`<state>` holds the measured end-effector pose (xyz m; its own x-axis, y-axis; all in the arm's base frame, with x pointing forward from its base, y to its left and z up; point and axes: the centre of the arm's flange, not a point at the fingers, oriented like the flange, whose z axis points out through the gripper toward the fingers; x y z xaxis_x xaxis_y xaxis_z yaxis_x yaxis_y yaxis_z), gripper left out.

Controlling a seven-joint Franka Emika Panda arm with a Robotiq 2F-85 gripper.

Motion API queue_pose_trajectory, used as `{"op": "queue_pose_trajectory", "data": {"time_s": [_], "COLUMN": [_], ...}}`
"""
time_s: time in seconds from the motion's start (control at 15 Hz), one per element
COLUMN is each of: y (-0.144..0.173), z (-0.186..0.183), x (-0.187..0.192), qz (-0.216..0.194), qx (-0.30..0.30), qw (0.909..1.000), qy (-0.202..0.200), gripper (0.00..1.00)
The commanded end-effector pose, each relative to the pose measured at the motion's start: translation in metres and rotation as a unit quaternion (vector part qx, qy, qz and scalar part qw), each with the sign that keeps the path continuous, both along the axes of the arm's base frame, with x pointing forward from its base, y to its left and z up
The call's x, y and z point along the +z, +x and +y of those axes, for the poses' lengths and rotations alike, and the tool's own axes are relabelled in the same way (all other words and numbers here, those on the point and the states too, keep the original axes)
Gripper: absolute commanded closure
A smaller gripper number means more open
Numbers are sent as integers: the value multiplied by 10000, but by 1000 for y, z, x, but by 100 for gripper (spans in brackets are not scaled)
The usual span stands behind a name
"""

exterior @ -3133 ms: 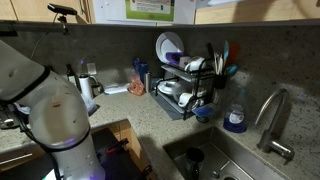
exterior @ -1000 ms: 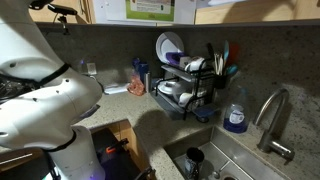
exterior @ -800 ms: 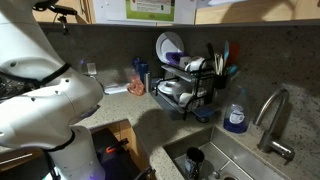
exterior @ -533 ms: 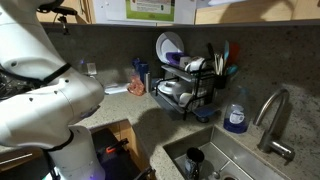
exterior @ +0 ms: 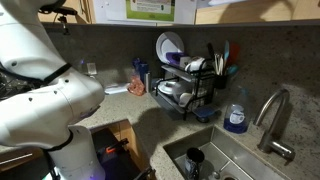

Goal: Open the right door of the cabinet above the sink

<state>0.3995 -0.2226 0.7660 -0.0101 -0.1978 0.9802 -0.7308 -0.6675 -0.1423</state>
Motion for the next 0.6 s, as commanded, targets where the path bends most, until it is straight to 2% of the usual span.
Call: {"op": "queue_pose_trajectory", "data": {"time_s": [0.0, 0.53], "y": [-21, -31], "z": [-10, -14], "x": [7, 4], "qz": [-69, -14], "qx": [-381, -566], "qw": [9992, 9984], "qy": [7, -19], "gripper": [100, 100]}}
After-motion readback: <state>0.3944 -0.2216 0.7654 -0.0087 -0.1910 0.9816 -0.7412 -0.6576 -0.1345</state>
